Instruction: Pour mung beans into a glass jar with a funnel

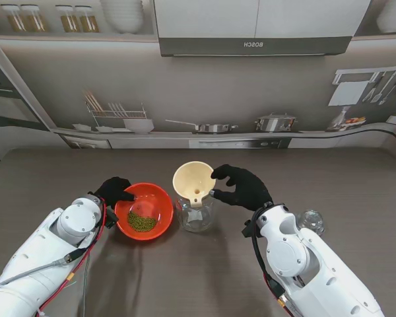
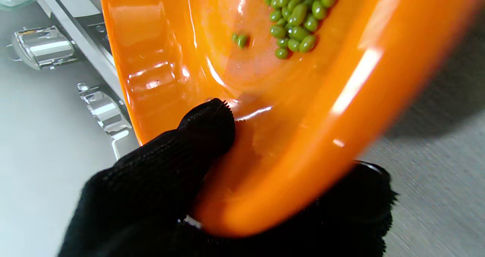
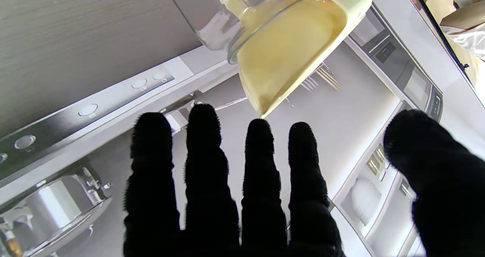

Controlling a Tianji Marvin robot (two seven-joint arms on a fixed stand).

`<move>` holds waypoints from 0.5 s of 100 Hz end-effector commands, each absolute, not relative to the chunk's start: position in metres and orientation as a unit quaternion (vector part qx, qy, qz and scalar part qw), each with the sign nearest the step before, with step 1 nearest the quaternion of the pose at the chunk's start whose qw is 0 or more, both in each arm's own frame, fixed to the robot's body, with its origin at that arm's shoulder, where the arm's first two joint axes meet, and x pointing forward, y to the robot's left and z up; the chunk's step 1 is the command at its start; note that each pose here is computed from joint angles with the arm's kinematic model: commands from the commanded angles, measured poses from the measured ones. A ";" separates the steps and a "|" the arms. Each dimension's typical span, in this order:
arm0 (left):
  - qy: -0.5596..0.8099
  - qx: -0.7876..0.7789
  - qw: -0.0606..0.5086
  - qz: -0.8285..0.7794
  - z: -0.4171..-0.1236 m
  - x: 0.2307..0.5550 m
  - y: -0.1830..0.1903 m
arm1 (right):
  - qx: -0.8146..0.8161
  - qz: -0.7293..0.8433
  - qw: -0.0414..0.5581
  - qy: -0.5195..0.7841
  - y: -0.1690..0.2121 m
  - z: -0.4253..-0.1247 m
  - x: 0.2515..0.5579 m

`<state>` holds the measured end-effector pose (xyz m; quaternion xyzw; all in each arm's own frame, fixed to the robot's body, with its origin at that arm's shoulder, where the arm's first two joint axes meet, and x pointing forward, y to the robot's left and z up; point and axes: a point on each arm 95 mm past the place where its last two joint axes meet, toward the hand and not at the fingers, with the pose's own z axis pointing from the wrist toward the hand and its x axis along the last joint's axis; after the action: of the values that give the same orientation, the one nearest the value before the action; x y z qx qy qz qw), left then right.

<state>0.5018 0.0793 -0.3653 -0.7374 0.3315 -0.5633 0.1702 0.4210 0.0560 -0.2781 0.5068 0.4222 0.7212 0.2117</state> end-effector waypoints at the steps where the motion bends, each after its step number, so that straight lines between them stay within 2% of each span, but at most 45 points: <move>1: 0.331 -0.736 0.158 -0.570 -0.359 0.504 0.074 | 0.508 0.720 0.209 0.424 0.058 -0.279 0.420; 50: 0.293 -0.738 0.141 -0.591 -0.343 0.505 0.074 | 0.507 0.721 0.219 0.418 0.057 -0.279 0.422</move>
<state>0.5027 0.0796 -0.3524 -0.7428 0.2937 -0.5823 0.1514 0.4228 0.0544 -0.2781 0.5066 0.4173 0.7222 0.2184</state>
